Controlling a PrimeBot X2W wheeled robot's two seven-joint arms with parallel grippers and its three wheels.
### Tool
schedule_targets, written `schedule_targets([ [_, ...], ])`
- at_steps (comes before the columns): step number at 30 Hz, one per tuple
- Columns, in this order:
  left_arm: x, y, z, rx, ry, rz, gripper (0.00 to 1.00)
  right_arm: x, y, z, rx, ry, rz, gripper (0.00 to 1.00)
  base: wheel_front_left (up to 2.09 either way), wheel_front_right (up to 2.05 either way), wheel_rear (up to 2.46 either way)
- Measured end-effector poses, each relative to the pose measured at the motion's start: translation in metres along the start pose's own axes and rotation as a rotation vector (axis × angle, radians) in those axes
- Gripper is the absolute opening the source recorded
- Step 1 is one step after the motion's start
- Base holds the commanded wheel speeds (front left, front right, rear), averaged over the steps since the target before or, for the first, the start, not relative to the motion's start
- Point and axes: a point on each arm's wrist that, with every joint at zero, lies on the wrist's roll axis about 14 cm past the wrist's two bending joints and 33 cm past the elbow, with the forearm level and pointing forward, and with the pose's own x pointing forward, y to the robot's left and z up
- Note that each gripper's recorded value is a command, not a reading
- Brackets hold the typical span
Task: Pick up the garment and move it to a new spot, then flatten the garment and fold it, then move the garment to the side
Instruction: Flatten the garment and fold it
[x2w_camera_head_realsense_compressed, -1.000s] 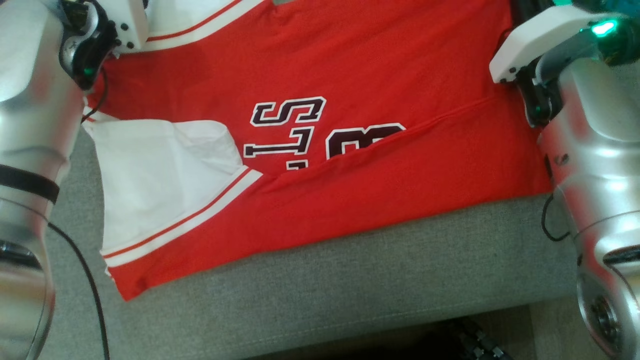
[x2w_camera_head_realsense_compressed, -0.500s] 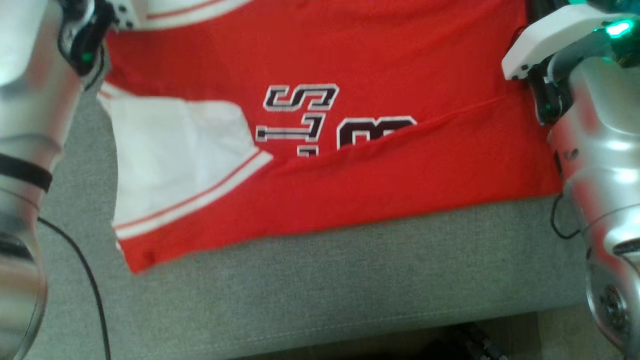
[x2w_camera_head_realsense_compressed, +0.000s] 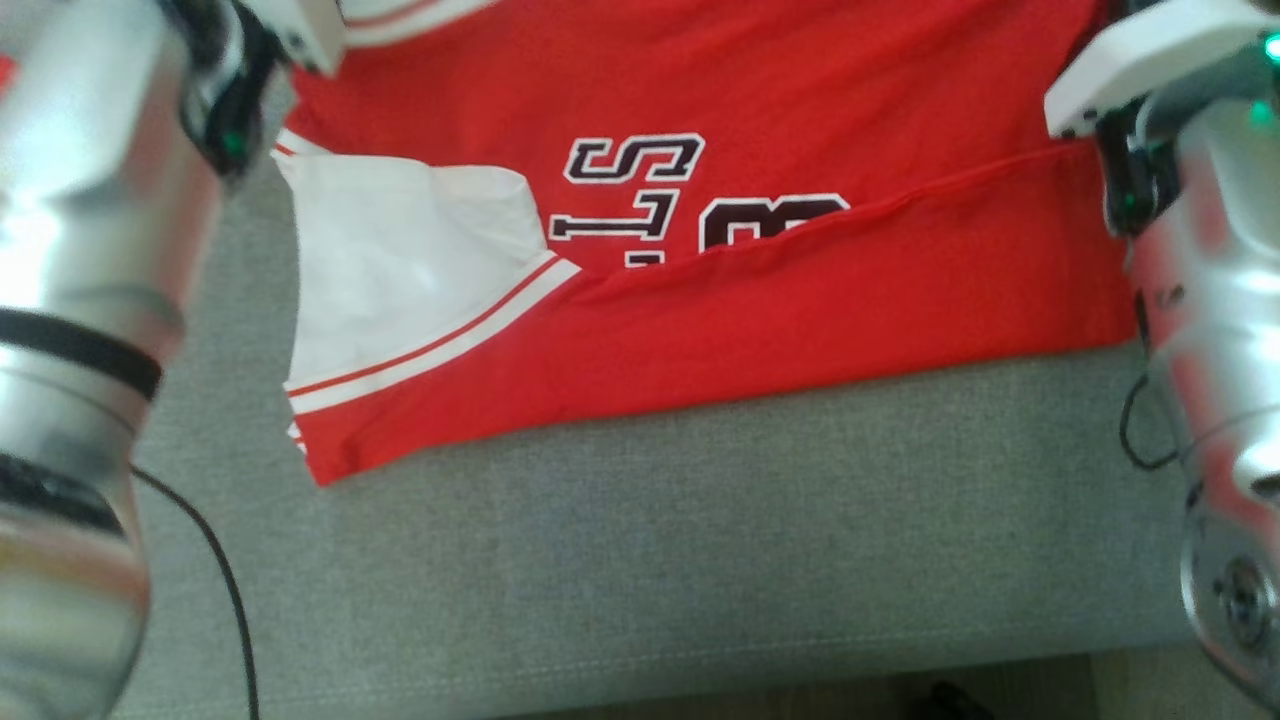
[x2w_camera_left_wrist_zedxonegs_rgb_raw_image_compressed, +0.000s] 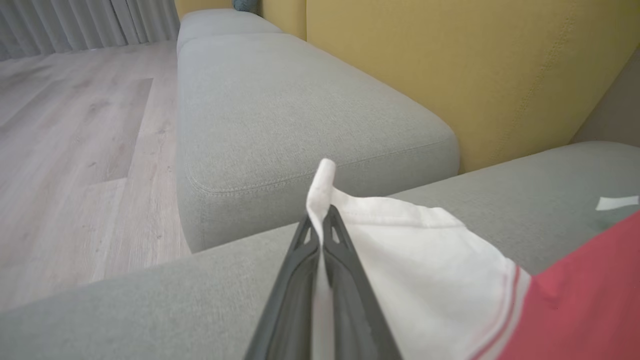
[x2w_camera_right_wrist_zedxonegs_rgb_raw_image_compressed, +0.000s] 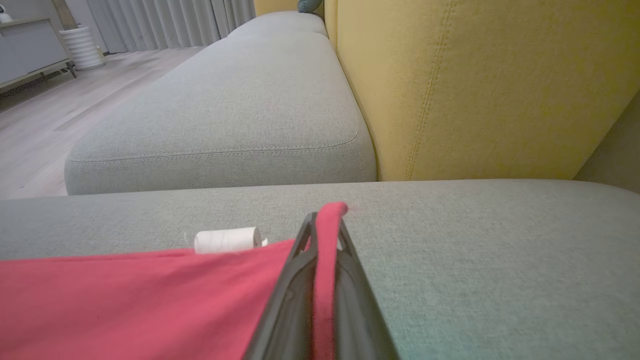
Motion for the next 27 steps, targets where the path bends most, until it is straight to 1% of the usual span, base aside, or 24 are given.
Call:
schedule_targets([
  [3, -0.015, -0.011, -0.004, -0.045, -0.003, -0.006, 0.00, -0.013, 0.001, -0.002, 0.008, -0.010, 0.000, 0.00, 0.00, 0.00, 0.00],
  [9, -0.057, -0.033, -0.007, -0.116, -0.033, -0.016, 0.00, -0.051, 0.005, -0.028, 0.020, 0.039, 0.007, 0.00, 0.00, 0.00, 0.00],
  [10, -0.057, -0.033, -0.007, -0.116, -0.033, -0.016, 0.00, -0.051, 0.005, -0.028, 0.020, 0.039, 0.007, 0.00, 0.00, 0.00, 0.00],
  [18, -0.124, -0.057, -0.034, -0.223, -0.019, 0.044, 0.00, -0.091, 0.009, -0.030, 0.063, 0.032, 0.009, 0.00, 0.00, 0.00, 0.00],
  [23, -0.156, -0.083, -0.057, -0.265, 0.020, 0.047, 0.00, -0.115, 0.001, -0.046, 0.078, 0.071, -0.016, 0.00, 0.00, 0.00, 0.00],
  [24, -0.162, -0.087, -0.062, -0.288, 0.028, 0.057, 0.05, -0.119, 0.001, -0.050, 0.085, 0.082, -0.019, 0.00, 0.00, 0.00, 0.00],
  [25, -0.168, -0.090, -0.067, -0.298, 0.036, 0.063, 0.30, -0.123, 0.001, -0.054, 0.088, 0.092, -0.021, 0.00, 0.00, 0.00, 0.00],
  [27, -0.178, -0.098, -0.077, -0.310, 0.059, 0.067, 0.42, -0.129, 0.002, -0.060, 0.093, 0.110, -0.023, 0.00, 0.00, 0.00, 0.00],
])
